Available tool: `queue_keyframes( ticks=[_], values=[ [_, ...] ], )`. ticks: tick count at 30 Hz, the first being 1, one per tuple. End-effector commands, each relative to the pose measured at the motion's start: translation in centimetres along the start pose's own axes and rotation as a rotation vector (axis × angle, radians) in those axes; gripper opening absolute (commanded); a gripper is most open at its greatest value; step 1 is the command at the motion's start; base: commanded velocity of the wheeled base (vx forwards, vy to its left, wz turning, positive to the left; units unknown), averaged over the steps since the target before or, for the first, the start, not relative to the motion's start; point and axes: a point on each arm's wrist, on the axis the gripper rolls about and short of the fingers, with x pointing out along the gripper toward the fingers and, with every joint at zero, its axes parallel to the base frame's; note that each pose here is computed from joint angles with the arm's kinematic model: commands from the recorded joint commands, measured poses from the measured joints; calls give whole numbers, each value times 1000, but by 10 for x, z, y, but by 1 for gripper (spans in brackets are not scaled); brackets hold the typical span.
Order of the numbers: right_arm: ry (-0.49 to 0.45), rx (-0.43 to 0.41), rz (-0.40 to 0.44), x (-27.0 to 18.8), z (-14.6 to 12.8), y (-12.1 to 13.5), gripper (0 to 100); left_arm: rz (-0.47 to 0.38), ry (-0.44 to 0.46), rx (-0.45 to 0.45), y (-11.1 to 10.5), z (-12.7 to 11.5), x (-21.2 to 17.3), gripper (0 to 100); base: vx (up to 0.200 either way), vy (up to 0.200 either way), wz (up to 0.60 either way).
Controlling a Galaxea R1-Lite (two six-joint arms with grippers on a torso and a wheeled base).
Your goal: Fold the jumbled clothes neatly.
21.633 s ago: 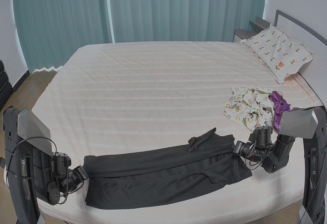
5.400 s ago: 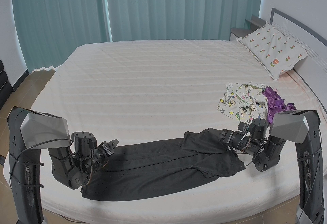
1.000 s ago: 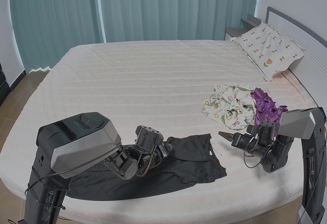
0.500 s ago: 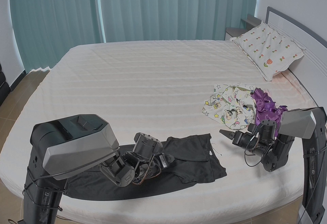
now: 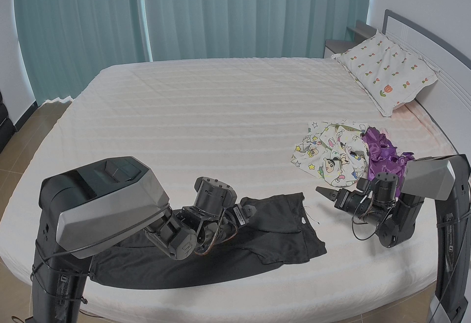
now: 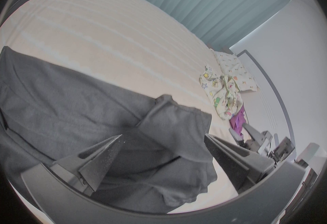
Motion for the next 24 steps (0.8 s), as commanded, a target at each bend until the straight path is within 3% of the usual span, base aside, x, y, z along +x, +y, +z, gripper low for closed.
queue_keyframes(
  ticks=[1, 8, 15, 24],
  values=[
    [2, -1, 2, 0, -1, 1, 100, 15, -35, -8, 2, 3, 16, 100, 0, 0, 0],
    [6, 0, 0, 1, -2, 0, 100, 53, -44, -15, 5, 3, 22, 100, 0, 0, 0],
    [7, 0, 1, 1, -2, 0, 100, 70, -49, -77, 2, 6, 19, 100, 0, 0, 0],
    [8, 1, 0, 1, -3, 0, 100, 65, -43, -90, -3, 5, 15, 100, 0, -200, 0]
  ],
)
